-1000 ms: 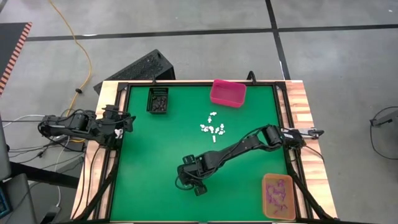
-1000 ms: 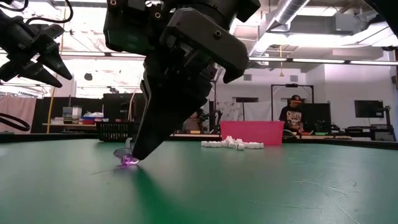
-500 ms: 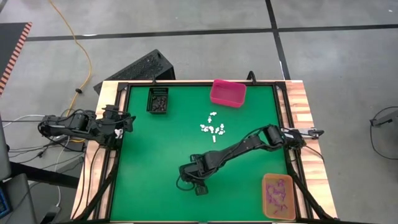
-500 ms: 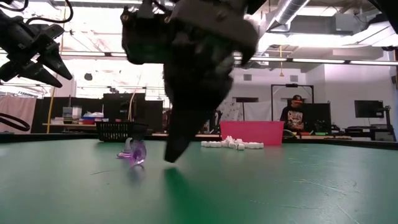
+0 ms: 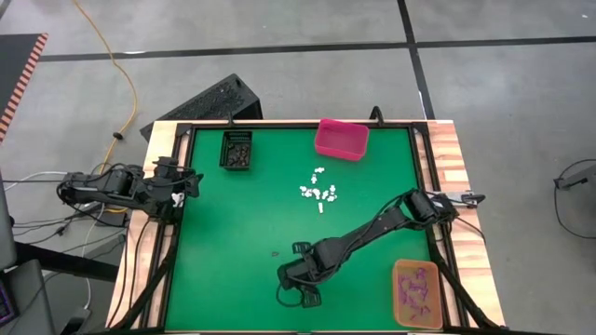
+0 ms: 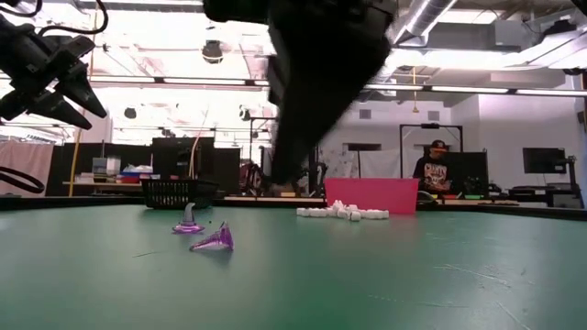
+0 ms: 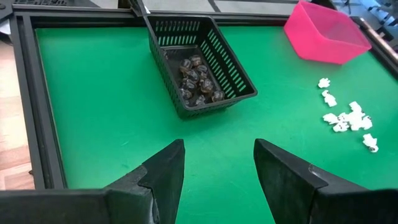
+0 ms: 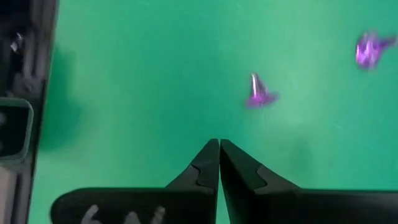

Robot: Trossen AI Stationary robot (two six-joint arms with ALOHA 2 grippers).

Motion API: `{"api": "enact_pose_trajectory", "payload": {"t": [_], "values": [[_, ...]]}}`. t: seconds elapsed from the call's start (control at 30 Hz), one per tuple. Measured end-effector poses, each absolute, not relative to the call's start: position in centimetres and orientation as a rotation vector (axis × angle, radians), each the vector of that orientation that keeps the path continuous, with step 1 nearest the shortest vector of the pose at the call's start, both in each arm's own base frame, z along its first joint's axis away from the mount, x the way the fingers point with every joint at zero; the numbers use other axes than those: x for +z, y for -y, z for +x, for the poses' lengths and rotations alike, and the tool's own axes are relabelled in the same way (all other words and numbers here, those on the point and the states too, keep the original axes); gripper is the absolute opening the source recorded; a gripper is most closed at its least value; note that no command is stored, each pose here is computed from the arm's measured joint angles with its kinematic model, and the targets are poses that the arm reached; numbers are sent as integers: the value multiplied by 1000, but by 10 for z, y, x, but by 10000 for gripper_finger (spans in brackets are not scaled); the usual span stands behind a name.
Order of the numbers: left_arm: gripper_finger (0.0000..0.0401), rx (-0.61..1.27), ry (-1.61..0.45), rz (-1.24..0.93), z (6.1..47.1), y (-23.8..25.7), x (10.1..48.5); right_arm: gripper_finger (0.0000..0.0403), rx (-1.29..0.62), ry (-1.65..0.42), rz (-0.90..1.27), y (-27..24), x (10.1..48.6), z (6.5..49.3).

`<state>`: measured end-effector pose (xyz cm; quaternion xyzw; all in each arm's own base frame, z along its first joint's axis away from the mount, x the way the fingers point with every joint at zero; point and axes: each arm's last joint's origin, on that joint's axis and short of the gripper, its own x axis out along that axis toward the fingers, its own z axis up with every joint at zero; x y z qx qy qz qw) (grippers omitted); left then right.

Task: Sort Halloween decoration
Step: Put the pink witch hat toy into the orange bin

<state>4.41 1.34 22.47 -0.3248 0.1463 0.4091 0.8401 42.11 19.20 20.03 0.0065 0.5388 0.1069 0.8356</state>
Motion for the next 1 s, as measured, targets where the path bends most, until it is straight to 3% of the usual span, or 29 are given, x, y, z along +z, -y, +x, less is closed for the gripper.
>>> {"api": "enact_pose_trajectory", "payload": {"t": [0.3, 1.0], "values": [[183, 867, -307, -686, 44, -13, 225, 50, 251, -1019, -54, -189, 204, 432], [183, 870, -301, -696, 44, -13, 225, 51, 249, -1067, -121, -174, 201, 434]]}}
